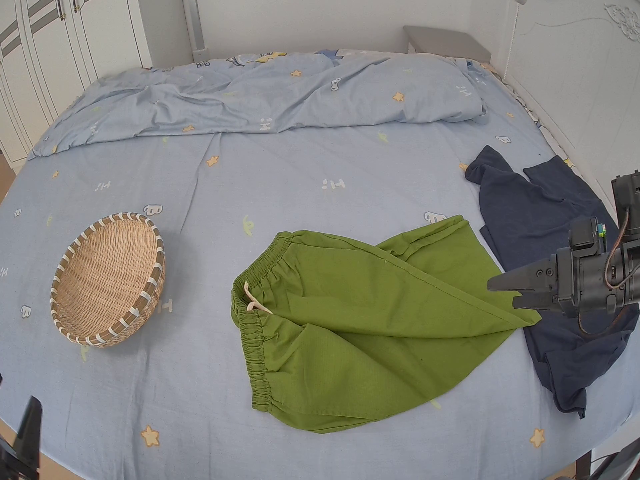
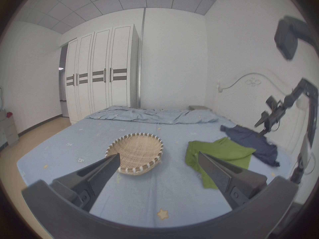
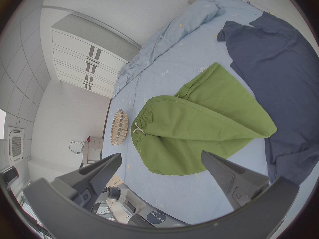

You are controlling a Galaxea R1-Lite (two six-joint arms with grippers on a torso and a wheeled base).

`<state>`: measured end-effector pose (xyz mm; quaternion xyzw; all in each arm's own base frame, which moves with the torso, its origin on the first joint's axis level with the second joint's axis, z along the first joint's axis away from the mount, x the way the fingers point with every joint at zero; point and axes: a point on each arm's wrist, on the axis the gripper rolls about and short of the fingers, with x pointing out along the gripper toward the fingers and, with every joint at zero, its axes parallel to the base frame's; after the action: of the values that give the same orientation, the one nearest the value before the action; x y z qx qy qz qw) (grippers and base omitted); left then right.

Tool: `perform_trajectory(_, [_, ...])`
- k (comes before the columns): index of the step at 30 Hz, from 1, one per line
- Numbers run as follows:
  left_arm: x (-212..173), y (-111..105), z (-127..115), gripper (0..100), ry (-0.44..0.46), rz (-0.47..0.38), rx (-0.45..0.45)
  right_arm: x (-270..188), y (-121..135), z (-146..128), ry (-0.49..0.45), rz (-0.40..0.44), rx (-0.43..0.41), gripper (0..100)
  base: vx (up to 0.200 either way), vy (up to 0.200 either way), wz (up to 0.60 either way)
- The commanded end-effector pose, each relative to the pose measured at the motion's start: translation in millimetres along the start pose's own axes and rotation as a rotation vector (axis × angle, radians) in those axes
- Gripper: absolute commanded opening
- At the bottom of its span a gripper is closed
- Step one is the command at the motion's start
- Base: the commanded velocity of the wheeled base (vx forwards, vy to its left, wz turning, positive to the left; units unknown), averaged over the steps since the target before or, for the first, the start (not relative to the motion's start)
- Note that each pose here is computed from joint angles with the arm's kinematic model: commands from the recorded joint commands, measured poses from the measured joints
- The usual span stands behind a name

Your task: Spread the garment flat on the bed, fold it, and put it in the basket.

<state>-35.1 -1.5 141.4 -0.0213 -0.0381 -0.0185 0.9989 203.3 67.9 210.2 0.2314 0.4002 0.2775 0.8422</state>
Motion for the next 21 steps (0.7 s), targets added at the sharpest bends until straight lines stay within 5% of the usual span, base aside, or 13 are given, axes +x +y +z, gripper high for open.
perform_trajectory(1, [62.3, -6.4, 74.5, 100, 0.292, -0.238, -0.207, -13.4, -3.5, -5.0, -0.068, 0.025, -0.017, 100, 0.0, 0.0, 0.0])
perform_trajectory(3, [84.3, -9.2, 70.5, 100, 0.42, -0.352, -0.346, -12.3, -4.9, -6.5, -0.061, 0.021, -0.012, 100, 0.0, 0.0, 0.0])
perform_trajectory(4, [84.3, -9.2, 70.5, 100, 0.42, -0.352, -0.346, -12.3, -4.9, -6.5, -0.061, 0.021, -0.012, 100, 0.0, 0.0, 0.0])
perform_trajectory(5, [108.2, -14.1, 66.3, 100, 0.54, -0.48, -0.486, -11.1, -6.1, -7.4, -0.055, 0.018, -0.008, 100, 0.0, 0.0, 0.0])
perform_trajectory(8, [139.4, -20.6, 52.7, 100, 0.679, -0.594, -0.64, -10.0, -5.6, -8.2, -0.049, 0.021, -0.01, 100, 0.0, 0.0, 0.0])
perform_trajectory(10, [139.4, -20.6, 52.7, 100, 0.679, -0.594, -0.64, -10.0, -5.6, -8.2, -0.049, 0.021, -0.01, 100, 0.0, 0.0, 0.0])
perform_trajectory(13, [195.1, -30.8, -1.5, 100, 0.808, -0.726, -0.674, -10.1, -6.8, -9.3, -0.048, 0.015, -0.015, 100, 0.0, 0.0, 0.0])
perform_trajectory(21, [242.7, -39.3, -94.3, 100, 0.856, -0.782, -0.566, -9.5, -5.8, -12.8, -0.04, 0.015, -0.047, 100, 0.0, 0.0, 0.0])
